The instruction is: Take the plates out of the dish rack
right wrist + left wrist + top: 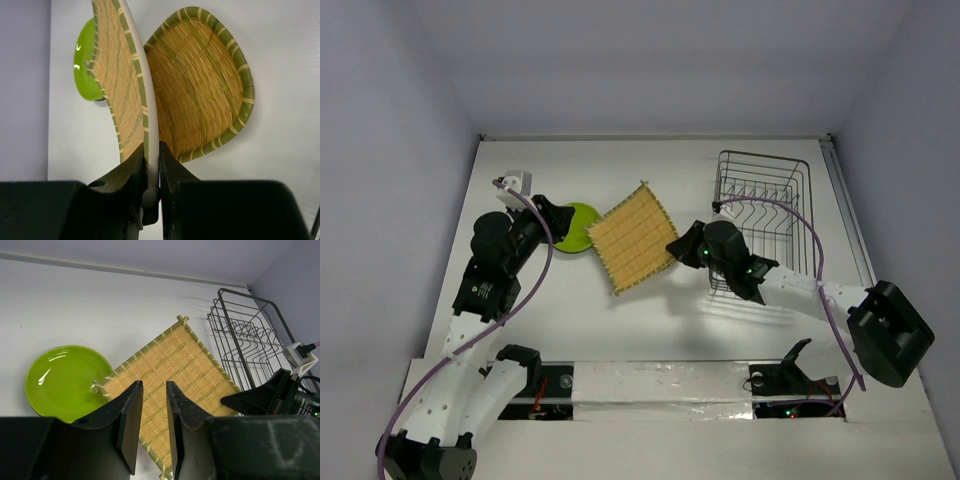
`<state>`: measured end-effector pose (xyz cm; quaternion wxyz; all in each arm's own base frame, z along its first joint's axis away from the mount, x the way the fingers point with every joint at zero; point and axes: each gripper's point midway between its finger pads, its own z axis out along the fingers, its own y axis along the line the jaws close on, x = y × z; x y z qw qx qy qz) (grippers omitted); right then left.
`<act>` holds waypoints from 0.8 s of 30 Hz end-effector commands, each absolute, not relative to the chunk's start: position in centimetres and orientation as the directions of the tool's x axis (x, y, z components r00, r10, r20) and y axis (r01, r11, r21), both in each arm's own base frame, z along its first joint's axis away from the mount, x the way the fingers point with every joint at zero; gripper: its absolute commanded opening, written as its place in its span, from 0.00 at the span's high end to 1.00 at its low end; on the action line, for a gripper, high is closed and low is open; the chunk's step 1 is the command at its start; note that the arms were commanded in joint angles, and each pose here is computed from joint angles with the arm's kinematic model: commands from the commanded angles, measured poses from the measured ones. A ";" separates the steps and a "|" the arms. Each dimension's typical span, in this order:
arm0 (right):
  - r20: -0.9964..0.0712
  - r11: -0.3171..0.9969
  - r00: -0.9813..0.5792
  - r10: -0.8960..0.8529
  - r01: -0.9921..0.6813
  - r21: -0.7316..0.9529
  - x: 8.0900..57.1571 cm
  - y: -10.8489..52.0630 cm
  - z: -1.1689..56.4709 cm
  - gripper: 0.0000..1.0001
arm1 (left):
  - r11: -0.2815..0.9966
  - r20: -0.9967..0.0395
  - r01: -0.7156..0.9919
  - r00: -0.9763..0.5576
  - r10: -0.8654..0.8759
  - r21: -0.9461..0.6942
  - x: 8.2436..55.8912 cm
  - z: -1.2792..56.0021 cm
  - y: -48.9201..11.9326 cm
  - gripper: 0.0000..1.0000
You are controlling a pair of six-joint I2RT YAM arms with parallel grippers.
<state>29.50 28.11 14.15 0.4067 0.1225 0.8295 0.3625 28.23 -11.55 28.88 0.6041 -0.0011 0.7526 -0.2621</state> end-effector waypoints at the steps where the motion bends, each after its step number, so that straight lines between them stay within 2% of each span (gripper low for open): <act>1: -0.578 0.634 -0.577 0.577 -0.128 0.762 30.6 28.8 17.6 1.00 | 0.852 -0.914 0.344 -0.242 -0.325 -0.394 28.2 29.6 -11.9 0.77; 6: -0.575 0.655 -0.598 0.558 -0.109 0.748 30.5 28.9 16.4 0.99 | 0.853 -0.915 0.344 -0.239 -0.326 -0.394 28.2 29.7 -11.9 0.77; 9: -0.570 0.667 -0.612 0.549 -0.090 0.739 30.5 28.9 15.5 0.86 | 0.854 -0.916 0.342 -0.236 -0.326 -0.392 28.2 29.8 -11.8 0.77; 13: -0.572 0.685 -0.614 0.544 -0.068 0.725 30.5 28.4 14.7 0.61 | 0.853 -0.916 0.343 -0.233 -0.328 -0.393 28.1 29.8 -11.8 0.77; 15: -0.580 0.695 -0.610 0.540 -0.065 0.716 30.5 28.2 14.6 0.55 | 0.854 -0.916 0.342 -0.232 -0.328 -0.392 28.1 29.9 -11.8 0.77; 16: -0.585 0.704 -0.605 0.539 -0.057 0.708 30.6 28.0 14.5 0.48 | 0.853 -0.916 0.343 -0.232 -0.328 -0.393 28.1 29.9 -11.8 0.77; 24: -0.634 0.752 -0.585 0.506 -0.061 0.656 31.1 27.3 15.4 0.24 | 0.852 -0.916 0.346 -0.230 -0.328 -0.392 28.1 30.0 -11.8 0.77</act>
